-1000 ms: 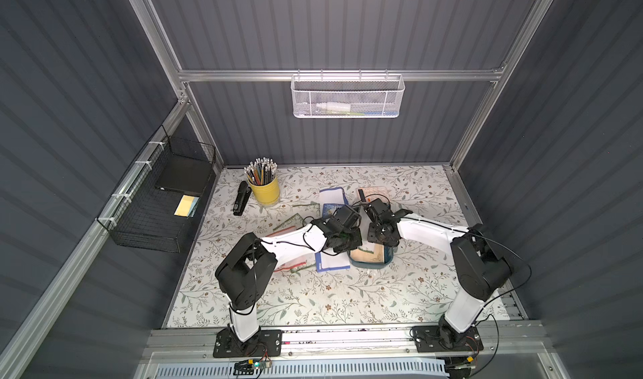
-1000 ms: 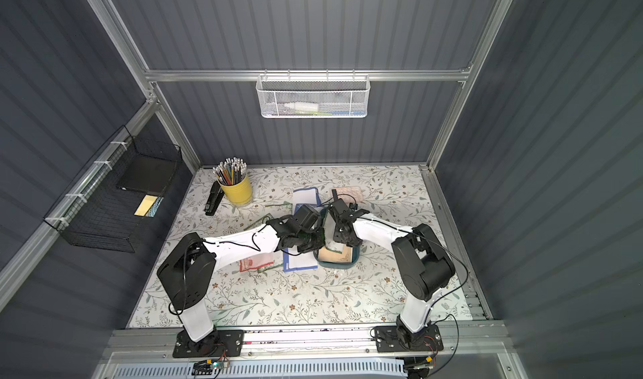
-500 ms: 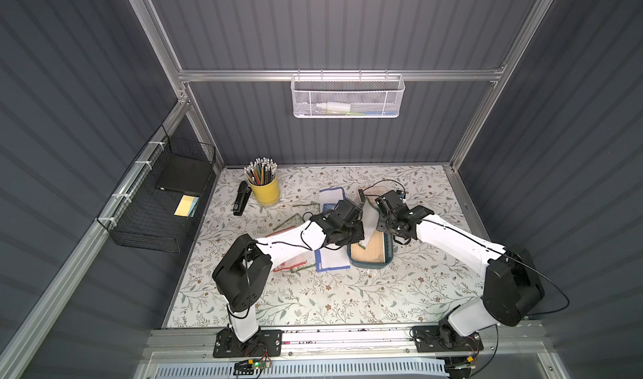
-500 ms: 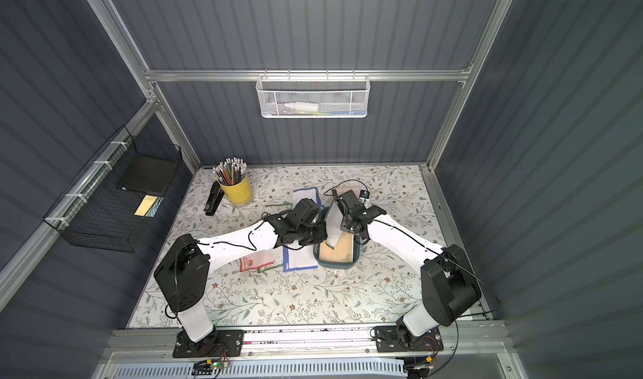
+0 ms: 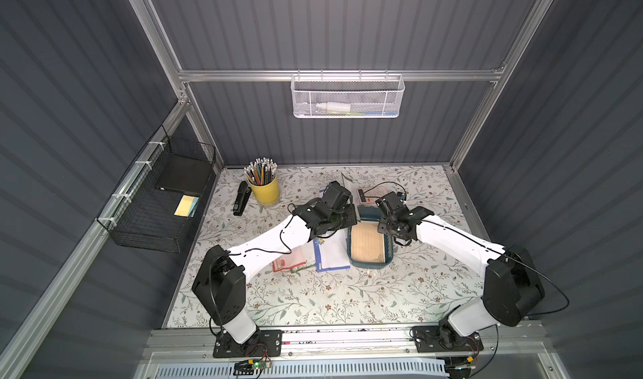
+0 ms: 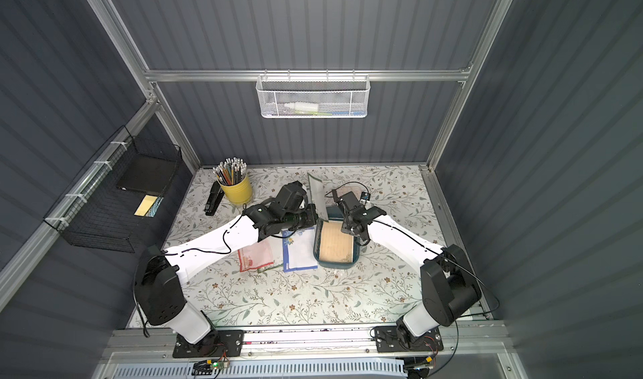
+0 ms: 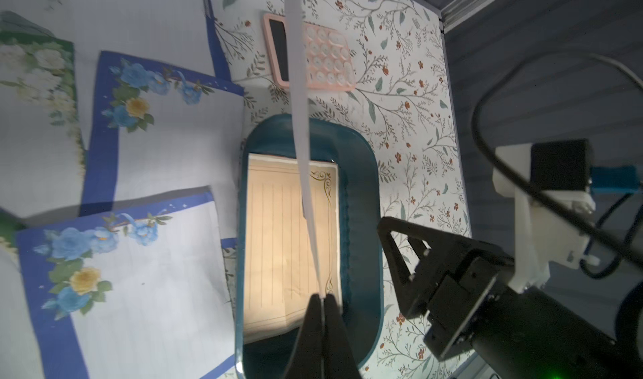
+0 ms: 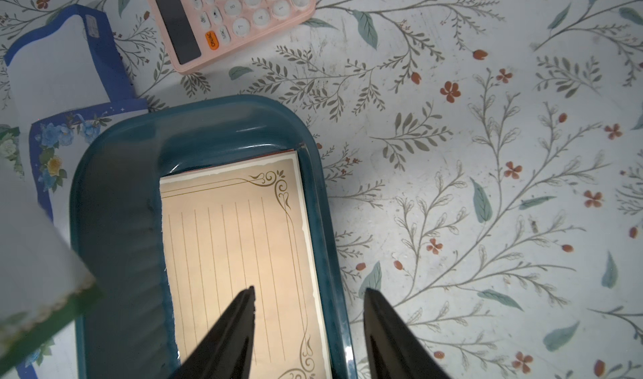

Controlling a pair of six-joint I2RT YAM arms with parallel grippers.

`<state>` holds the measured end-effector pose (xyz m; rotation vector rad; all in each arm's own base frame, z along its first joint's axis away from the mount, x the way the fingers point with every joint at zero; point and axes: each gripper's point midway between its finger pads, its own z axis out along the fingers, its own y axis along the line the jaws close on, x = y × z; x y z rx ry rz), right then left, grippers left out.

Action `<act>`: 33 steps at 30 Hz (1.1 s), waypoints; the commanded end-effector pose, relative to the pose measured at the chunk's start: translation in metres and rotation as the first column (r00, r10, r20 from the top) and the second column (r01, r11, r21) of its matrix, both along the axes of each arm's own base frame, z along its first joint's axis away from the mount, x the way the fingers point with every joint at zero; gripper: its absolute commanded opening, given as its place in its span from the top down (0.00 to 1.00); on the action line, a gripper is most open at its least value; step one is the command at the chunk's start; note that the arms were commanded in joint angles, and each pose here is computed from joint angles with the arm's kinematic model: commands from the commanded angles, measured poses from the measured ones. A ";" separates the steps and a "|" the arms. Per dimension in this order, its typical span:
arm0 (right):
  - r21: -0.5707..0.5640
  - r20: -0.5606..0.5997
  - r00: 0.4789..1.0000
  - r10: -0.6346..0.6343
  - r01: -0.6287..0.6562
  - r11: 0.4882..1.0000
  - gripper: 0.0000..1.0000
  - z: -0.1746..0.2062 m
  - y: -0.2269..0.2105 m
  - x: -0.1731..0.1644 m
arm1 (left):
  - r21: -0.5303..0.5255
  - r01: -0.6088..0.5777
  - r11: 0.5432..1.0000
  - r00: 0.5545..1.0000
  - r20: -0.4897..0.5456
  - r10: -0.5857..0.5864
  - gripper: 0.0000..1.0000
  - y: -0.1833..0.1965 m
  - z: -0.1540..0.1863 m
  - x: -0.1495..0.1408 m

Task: Take out the stationery paper from the storage box
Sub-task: Pick up the stationery paper from the storage box, then place the stationery paper at the center of the board.

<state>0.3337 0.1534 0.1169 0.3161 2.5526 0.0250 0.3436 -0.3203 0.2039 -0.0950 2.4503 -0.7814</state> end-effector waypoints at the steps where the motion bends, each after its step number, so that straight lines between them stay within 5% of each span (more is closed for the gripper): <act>1: -0.018 0.012 0.999 -0.034 0.034 0.999 0.46 0.003 -0.011 -0.005 | 0.045 -0.050 0.998 0.998 0.047 0.048 1.00 0.039 0.017 0.009; 7: -0.008 0.028 0.999 -0.027 0.027 1.000 0.45 0.005 -0.011 -0.005 | 0.149 -0.097 0.984 0.991 0.103 0.082 1.00 0.077 0.023 0.023; 18: -0.003 -0.027 0.999 -0.018 0.018 1.000 0.45 -0.009 -0.008 -0.010 | 0.223 -0.002 0.975 0.988 0.150 -0.033 1.00 0.072 0.027 0.065; 25: -0.006 -0.026 0.999 -0.020 0.020 1.000 0.45 -0.012 -0.012 -0.015 | 0.031 0.106 0.994 0.967 0.230 -0.111 1.00 0.083 0.046 0.093; 33: 0.001 -0.049 0.999 -0.018 0.018 1.000 0.45 -0.018 -0.010 -0.018 | -0.103 0.323 0.941 0.904 0.329 -0.274 1.00 0.056 0.067 0.106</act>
